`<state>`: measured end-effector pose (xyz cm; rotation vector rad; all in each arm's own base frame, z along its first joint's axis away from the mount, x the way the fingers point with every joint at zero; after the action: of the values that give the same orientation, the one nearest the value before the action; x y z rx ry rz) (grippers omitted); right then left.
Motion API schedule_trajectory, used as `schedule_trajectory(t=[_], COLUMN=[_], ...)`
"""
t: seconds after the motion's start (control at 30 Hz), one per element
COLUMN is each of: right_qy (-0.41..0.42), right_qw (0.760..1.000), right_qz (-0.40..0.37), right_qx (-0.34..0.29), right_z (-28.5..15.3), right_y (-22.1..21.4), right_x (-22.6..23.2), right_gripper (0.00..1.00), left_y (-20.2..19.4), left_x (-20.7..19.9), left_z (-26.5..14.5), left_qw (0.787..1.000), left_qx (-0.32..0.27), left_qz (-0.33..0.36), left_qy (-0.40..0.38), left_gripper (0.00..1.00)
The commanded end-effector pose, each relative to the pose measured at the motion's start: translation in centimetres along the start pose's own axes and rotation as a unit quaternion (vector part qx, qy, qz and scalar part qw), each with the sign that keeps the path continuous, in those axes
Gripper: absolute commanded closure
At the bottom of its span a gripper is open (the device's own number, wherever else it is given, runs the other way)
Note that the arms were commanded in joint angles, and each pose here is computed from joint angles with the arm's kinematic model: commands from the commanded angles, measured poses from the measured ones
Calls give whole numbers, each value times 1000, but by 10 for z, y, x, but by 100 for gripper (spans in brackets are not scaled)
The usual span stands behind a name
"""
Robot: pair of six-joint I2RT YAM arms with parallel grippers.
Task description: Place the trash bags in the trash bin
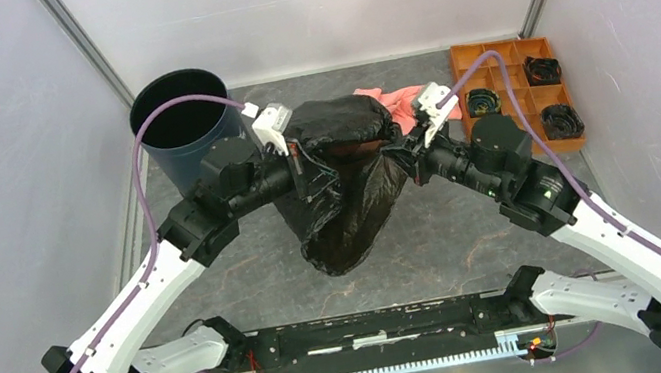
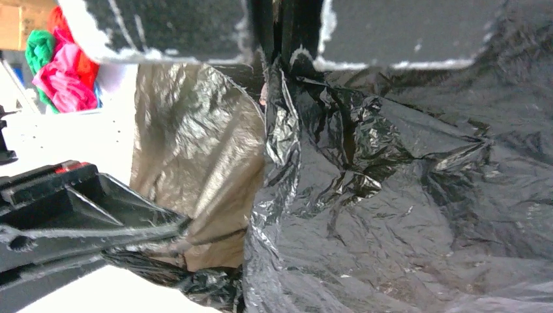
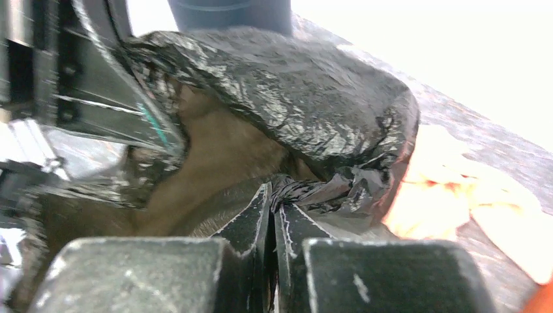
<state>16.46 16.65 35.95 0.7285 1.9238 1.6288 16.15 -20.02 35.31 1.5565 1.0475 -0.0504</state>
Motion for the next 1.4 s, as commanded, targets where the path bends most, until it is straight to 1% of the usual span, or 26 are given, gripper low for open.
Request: schedule_trajectory(t=[0.0,0.07,0.13,0.2,0.27,0.3,0.43,0.5,0.53,0.6,0.73,0.8,0.83,0.87,0.9,0.93,0.97,1.0,1.03,1.07,1.1,1.17,1.2,1.27,1.37], right_qy=[84,124,156,181,190,191,188,179,169,150,136,133,132,130,125,114,94,77,56,36,14,-26,-44,-68,-81], right_qw=[987,979,970,963,960,960,965,970,973,977,980,981,982,983,984,986,989,991,993,994,996,997,997,997,996], right_qz=[101,141,167,182,190,187,166,150,141,132,129,125,122,118,114,109,107,103,98,90,82,65,57,42,27], right_qx=[-87,-83,-82,-85,-82,-81,-77,-73,-71,-74,-68,-62,-60,-58,-53,-48,-45,-39,-39,-40,-36,-34,-29,-21,-26], right_z=[2,9,13,16,18,19,23,25,27,29,43,48,50,52,52,52,51,50,47,43,40,31,26,16,0], right_y=[17,15,13,7,0,-4,-11,-14,-15,-15,-12,-10,-11,-12,-15,-18,-21,-27,-31,-33,-37,-43,-48,-57,-62], right_x=[20,28,35,40,41,42,41,40,39,37,40,44,46,47,47,46,43,40,36,32,28,20,17,12,8], right_gripper=[91,88,83,74,66,60,26,13,8,2,2,5,10,17,30,44,61,74,83,93,99,99,99,99,99], left_y=[12,12,11,13,14,14,13,12,11,10,11,12,14,15,17,20,23,28,33,39,45,59,65,76,95], left_x=[-9,-10,-11,-10,-11,-11,-10,-10,-9,-8,-8,-8,-9,-10,-11,-12,-13,-14,-14,-14,-13,-9,-5,6,29], left_z=[-4,-2,2,5,7,8,15,18,18,20,21,20,20,18,16,13,9,4,-1,-7,-14,-27,-33,-43,-47], left_qw=[995,992,989,986,984,983,982,983,984,985,987,988,988,988,989,990,991,992,992,992,990,980,971,945,898], left_qx=[-81,-98,-107,-113,-118,-119,-112,-105,-103,-95,-86,-86,-86,-85,-86,-90,-93,-100,-108,-118,-125,-144,-155,-168,-182], left_qz=[-48,-76,-97,-116,-129,-133,-141,-141,-140,-136,-128,-127,-125,-121,-113,-105,-93,-74,-57,-36,-16,15,23,39,58], left_qy=[-21,-33,-42,-38,-41,-46,-51,-50,-49,-42,-38,-36,-36,-36,-33,-27,-21,-10,9,32,60,134,182,277,397], left_gripper=[98,98,98,98,98,98,98,98,98,98,98,98,96,93,87,77,65,50,37,28,21,12,8,1,0])
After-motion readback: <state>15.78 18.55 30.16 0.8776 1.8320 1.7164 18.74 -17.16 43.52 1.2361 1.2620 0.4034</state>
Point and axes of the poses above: each gripper's point midway between its finger pads, its own z axis out along the fingers, its own x axis along the line the jaws close on, y = z × x, the point moved 10 cm from there along -z, back along the fingers, and after that the axes turned 3 degrees about -z, right-handed, at the moved point
